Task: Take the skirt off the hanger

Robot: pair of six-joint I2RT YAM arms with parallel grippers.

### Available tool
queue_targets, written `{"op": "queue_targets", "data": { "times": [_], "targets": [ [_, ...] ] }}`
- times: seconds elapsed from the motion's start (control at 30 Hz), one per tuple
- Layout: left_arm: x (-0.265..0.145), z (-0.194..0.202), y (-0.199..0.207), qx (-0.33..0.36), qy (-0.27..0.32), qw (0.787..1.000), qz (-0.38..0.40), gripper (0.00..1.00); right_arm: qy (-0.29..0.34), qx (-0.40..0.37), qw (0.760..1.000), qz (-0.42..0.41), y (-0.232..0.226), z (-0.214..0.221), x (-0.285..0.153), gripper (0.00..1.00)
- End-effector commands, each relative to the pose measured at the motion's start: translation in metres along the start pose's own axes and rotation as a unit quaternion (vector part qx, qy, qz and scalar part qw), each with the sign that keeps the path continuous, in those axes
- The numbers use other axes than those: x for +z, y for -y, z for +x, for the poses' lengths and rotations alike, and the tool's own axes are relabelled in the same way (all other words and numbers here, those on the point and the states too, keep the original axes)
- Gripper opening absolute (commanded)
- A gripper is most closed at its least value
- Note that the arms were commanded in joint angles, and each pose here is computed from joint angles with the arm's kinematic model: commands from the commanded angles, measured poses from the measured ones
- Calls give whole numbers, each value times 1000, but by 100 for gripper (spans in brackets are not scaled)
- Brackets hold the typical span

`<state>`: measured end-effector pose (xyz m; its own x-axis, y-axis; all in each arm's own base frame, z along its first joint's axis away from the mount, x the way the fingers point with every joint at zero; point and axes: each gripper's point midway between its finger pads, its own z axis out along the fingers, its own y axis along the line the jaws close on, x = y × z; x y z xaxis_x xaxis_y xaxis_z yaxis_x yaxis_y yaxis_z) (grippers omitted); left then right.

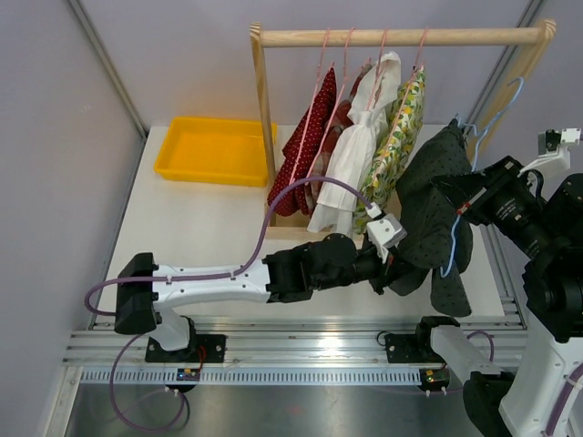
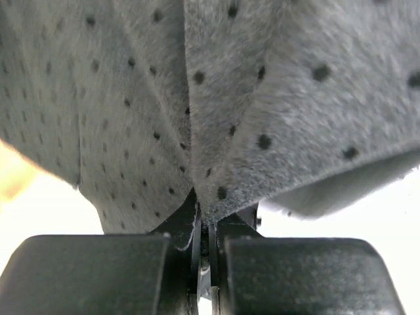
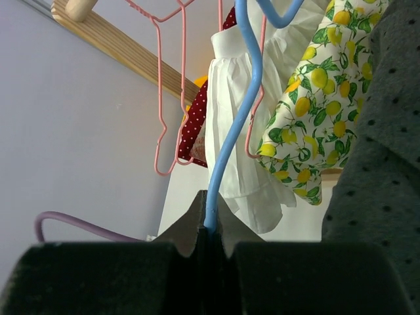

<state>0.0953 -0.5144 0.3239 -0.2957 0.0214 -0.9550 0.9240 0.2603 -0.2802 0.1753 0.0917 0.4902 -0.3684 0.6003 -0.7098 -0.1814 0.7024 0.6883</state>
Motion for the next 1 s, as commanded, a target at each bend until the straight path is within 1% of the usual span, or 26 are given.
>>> {"op": "queue_targets", "data": {
  "times": [0.0, 0.03, 0.07, 0.1, 0.13, 0.2, 0.27, 0.33, 0.43, 0.5, 0.53, 0.57, 0.6, 0.63, 0.67, 0.77, 0.8, 0.83, 0.9, 0.93, 0.97],
  "targets": [
    [-20, 41, 18, -41, -17, 999, 12, 0, 60, -47, 996, -49, -31, -32, -10, 0],
    [-24, 58, 21, -45, -30, 998, 9, 0, 66, -50, 995, -47, -32, -36, -9, 0],
    [-33, 88, 22, -46, -55, 997, 3, 0, 71, -51, 995, -42, -31, -40, -8, 0],
    [-39, 105, 27, -54, -70, 996, 0, 0, 74, -56, 995, -39, -31, -42, -7, 0],
    [-46, 125, 40, -52, -86, 995, -6, 0, 76, -58, 995, -37, -31, -46, -3, 0],
    [-65, 167, 53, -55, -126, 990, -26, 0, 80, -61, 994, -32, -30, -51, 1, 0],
    [-79, 189, 59, -66, -150, 985, -44, 0, 79, -63, 994, -30, -27, -54, 10, 0],
    [-95, 201, 66, -60, -154, 984, -65, 0, 75, -62, 995, -23, -20, -55, 22, 0],
    [-121, 216, 53, -67, -172, 976, -114, 0, 78, -64, 995, -10, -10, -62, 39, 0],
    [-141, 231, 36, -70, -186, 969, -149, 0, 90, -72, 993, -10, -12, -71, 45, 0],
    [-148, 223, 33, -79, -176, 969, -154, 0, 88, -72, 993, -4, -8, -76, 54, 0],
    [-160, 227, 23, -85, -184, 964, -175, 0, 97, -78, 992, -1, -8, -82, 57, 0],
    [-168, 224, 16, -84, -176, 962, -189, 0, 104, -81, 991, -2, -10, -88, 58, 0],
    [-178, 215, 10, -94, -165, 963, -192, 0, 98, -80, 992, 5, -5, -91, 71, 0],
    [-191, 216, 1, -93, -172, 958, -212, 0, 102, -82, 991, 4, -6, -95, 75, 0],
    [-221, 190, -14, -91, -152, 955, -239, 0, 101, -85, 991, 9, 1, -105, 99, 0],
    [-228, 177, -20, -91, -137, 953, -253, 0, 96, -82, 992, 19, 10, -107, 112, 0],
    [-243, 167, -28, -94, -136, 949, -269, 0, 101, -85, 991, 26, 14, -111, 120, 0],
    [-256, 154, -39, -93, -125, 945, -289, 0, 94, -81, 991, 40, 29, -115, 141, 0],
    [-268, 155, -49, -85, -133, 938, -308, 0, 93, -78, 992, 43, 33, -117, 149, 0],
    [-273, 147, -52, -90, -127, 937, -313, 0, 91, -76, 992, 46, 37, -118, 155, 0]
  ]
}}
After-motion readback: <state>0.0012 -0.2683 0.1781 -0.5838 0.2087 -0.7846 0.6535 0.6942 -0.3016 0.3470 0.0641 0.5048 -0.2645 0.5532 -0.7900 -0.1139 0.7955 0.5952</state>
